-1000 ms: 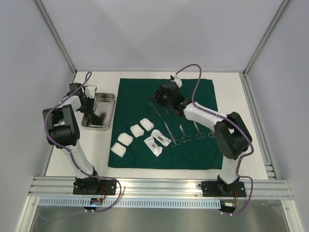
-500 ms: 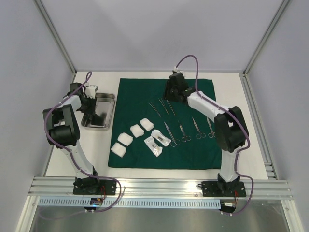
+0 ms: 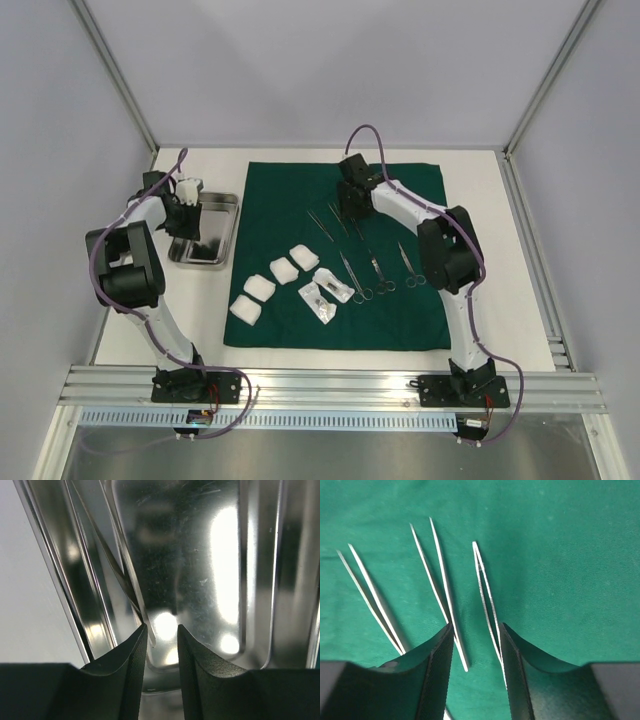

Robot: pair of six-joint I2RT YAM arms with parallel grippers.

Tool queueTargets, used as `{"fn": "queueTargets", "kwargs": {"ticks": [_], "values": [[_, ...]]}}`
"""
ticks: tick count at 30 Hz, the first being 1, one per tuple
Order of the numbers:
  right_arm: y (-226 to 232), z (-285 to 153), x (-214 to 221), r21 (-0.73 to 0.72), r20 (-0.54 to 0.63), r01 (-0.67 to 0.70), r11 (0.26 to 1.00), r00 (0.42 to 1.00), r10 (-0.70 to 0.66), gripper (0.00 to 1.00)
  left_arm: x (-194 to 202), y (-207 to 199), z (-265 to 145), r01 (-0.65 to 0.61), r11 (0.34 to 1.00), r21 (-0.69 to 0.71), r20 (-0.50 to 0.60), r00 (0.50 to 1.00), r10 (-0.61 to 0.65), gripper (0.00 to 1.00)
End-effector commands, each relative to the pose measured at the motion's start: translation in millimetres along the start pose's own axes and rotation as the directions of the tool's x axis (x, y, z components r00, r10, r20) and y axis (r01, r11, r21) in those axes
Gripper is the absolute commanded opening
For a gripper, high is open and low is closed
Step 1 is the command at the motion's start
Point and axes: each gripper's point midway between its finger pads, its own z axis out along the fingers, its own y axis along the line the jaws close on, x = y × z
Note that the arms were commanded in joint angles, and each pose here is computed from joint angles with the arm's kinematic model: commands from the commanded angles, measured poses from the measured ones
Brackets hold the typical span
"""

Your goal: Prepare the surgical pack

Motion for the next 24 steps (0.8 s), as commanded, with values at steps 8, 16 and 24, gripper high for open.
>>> {"fn": "queueTargets", "kwargs": {"ticks": [8, 16, 24], "values": [[-8, 16, -4, 0.039, -0.010, 0.062, 0.997, 0.998, -0.061, 0.35, -20, -13, -37, -0.030, 0.999, 0.037, 0.071, 0.997, 0.028, 0.40], [-19, 15, -10, 0.063, 0.005, 0.027, 0.998, 1.000, -0.027, 0.09, -20, -20, -45, -0.043, 0.997, 0.060, 0.088, 0.995, 0.038, 0.40], [-18, -21, -41, 0.063, 0.112, -0.019, 0.998, 0.994, 0.012, 0.00, -25, -28, -58, -0.051, 0.995, 0.088, 0.107, 0.993, 0.042, 0.40]]}}
